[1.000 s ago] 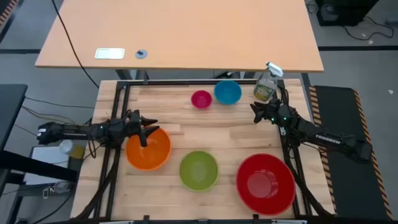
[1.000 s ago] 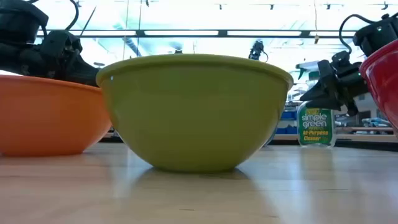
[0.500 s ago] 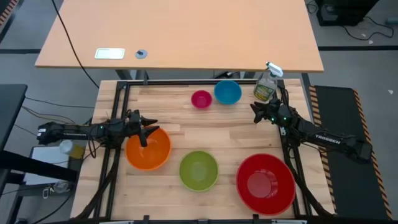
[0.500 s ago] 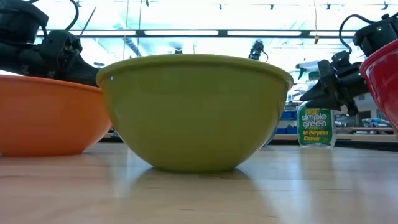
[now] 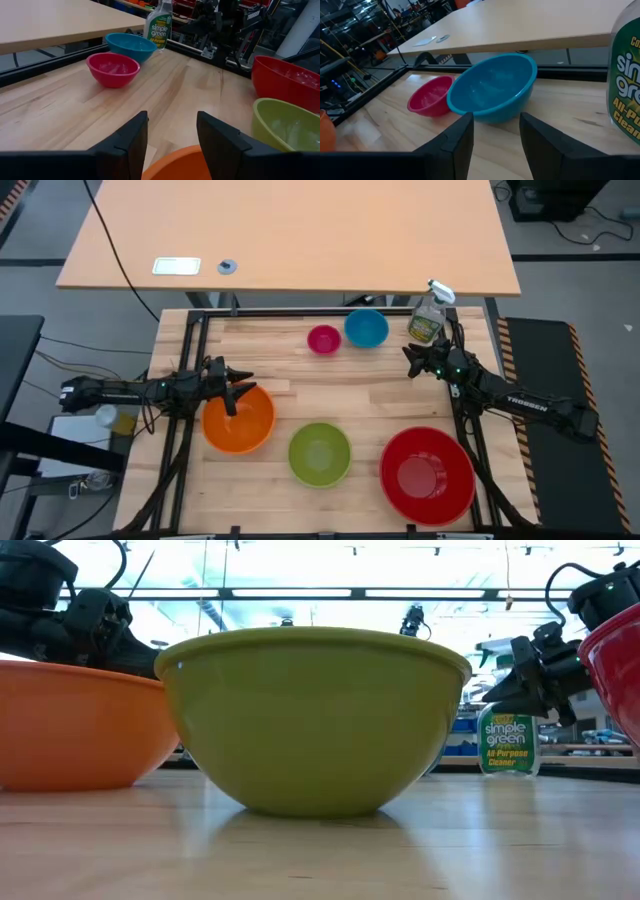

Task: Nest bowls inside each other

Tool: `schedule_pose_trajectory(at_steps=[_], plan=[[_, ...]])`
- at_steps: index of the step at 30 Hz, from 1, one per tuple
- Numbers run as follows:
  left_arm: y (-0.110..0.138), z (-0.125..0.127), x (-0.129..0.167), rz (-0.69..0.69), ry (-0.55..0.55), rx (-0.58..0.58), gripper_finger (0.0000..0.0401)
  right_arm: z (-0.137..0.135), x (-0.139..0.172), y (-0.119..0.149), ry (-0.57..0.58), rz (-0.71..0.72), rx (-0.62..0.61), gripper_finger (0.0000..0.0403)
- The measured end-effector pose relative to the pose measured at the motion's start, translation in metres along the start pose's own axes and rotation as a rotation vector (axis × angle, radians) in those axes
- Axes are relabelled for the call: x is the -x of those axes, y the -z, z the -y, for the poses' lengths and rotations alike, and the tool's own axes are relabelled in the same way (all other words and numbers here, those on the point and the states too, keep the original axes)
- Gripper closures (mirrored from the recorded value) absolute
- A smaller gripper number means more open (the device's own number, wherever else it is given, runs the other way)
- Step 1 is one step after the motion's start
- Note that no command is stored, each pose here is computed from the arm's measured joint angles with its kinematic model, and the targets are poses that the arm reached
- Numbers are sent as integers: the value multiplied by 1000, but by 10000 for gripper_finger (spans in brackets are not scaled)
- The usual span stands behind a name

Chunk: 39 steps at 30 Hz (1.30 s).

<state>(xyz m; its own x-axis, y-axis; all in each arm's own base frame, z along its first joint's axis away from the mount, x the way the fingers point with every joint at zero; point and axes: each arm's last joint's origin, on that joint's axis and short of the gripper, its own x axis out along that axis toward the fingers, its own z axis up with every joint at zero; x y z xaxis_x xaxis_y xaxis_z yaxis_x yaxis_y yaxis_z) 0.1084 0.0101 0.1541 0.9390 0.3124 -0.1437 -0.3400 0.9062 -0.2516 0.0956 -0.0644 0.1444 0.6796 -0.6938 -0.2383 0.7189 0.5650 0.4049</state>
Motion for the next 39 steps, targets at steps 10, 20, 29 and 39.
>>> schedule_pose_trajectory(at_steps=[10,20,29,39], plan=[[0,0,0,0,0,0,229,0,0,0,0,0,0,237],[0,0,0,0,0,0,229,0,0,0,0,0,0,236],[0,0,0,0,0,0,229,0,0,0,0,-1,0,236],[-8,2,0,84,15,160,229,0,0,0,1,-1,0,236]])
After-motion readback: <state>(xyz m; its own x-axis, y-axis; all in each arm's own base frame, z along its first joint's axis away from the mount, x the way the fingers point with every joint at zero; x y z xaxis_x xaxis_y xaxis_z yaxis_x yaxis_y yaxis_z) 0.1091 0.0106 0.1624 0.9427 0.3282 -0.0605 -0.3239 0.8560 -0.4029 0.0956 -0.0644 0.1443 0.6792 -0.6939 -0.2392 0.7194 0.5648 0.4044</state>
